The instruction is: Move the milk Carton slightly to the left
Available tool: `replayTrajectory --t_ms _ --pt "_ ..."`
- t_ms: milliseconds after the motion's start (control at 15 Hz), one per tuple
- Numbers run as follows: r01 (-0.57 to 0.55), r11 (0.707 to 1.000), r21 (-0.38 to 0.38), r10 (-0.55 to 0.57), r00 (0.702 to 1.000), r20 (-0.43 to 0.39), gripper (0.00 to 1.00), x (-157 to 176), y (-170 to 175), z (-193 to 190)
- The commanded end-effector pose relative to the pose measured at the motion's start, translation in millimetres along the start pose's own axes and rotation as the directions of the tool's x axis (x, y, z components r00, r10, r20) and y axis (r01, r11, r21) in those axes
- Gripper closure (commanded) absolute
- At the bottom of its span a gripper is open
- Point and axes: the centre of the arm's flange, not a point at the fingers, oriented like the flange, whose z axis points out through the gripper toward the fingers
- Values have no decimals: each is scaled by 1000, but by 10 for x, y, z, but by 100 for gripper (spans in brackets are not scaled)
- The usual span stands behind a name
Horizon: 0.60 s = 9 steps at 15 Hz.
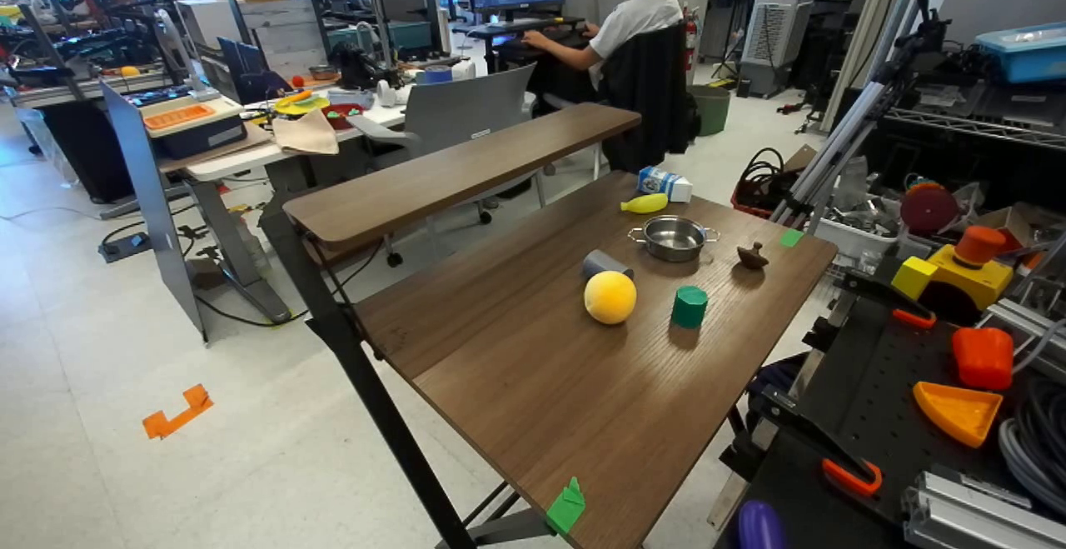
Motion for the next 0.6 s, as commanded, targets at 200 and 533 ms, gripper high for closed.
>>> replayTrajectory --t_ms 200,533 --pt "105 994 -37 -105 994 -2 0 706 113 579" --pt "170 985 16 -171 985 7 0 883 267 1104"
